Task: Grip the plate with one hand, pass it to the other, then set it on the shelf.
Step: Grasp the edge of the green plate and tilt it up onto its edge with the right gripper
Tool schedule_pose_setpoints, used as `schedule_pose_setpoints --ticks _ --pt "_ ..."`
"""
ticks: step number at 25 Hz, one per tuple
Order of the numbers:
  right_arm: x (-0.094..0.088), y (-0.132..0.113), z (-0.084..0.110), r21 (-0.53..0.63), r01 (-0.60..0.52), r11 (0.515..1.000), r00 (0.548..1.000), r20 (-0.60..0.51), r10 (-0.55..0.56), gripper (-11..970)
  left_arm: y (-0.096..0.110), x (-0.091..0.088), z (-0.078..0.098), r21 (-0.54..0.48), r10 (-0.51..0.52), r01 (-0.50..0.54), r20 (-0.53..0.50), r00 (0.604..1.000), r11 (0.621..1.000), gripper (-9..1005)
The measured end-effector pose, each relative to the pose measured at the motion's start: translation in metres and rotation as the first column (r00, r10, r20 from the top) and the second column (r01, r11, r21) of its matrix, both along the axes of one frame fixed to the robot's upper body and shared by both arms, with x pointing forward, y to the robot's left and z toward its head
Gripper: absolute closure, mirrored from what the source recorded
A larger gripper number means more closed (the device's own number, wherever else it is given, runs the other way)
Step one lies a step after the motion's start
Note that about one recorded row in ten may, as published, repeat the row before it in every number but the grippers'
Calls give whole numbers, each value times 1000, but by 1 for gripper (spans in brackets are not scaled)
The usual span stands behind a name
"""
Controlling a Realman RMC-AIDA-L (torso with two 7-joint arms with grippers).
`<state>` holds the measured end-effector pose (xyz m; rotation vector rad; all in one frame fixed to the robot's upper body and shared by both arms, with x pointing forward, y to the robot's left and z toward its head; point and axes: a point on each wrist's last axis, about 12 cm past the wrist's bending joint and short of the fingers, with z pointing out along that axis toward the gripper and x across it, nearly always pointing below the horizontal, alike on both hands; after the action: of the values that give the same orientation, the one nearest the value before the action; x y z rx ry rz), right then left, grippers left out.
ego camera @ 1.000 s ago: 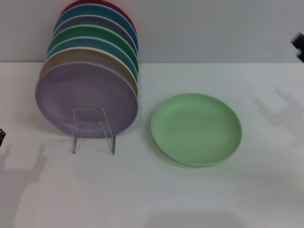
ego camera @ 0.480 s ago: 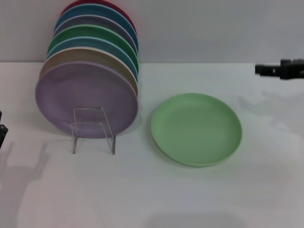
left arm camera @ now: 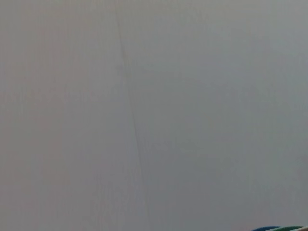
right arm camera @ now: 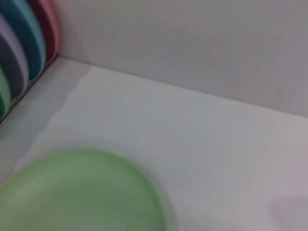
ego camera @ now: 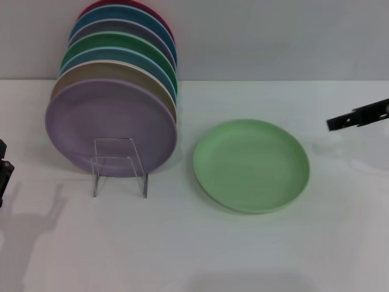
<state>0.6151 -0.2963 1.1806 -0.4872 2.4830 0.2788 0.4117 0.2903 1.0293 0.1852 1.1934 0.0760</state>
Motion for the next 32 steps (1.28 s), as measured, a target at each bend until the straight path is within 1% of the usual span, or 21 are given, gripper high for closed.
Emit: schedule_pose_setpoints --ticks 2,3,4,6,12,18,23,32 --pt "3 7 -6 0 -23 1000 999 -29 23 134 -1 0 0 1 -3 3 -2 1000 1000 154" --pt "5 13 -14 -1 -42 999 997 -60 41 134 -1 0 0 2 -5 5 -2 1000 1000 154" --pt "5 13 -14 -1 -42 999 997 -60 41 134 -1 0 0 2 -5 5 -2 1000 1000 154" --pt "7 18 -21 -6 -56 998 995 -81 55 134 -1 0 0 2 -7 7 -1 1000 1000 154" --pt "11 31 -33 -27 -90 996 992 -95 87 134 -2 0 0 1 -15 15 -2 1000 1000 154" --pt "18 39 -45 -22 -92 996 991 -99 89 134 -3 0 0 0 -18 18 -2 1000 1000 154" --pt "22 47 -51 -29 -102 994 989 -109 99 133 -3 0 -1 2 -29 29 -5 1000 1000 154" --pt "23 53 -58 -35 -117 992 985 -128 112 143 -3 0 0 3 -30 30 -4 1000 1000 155"
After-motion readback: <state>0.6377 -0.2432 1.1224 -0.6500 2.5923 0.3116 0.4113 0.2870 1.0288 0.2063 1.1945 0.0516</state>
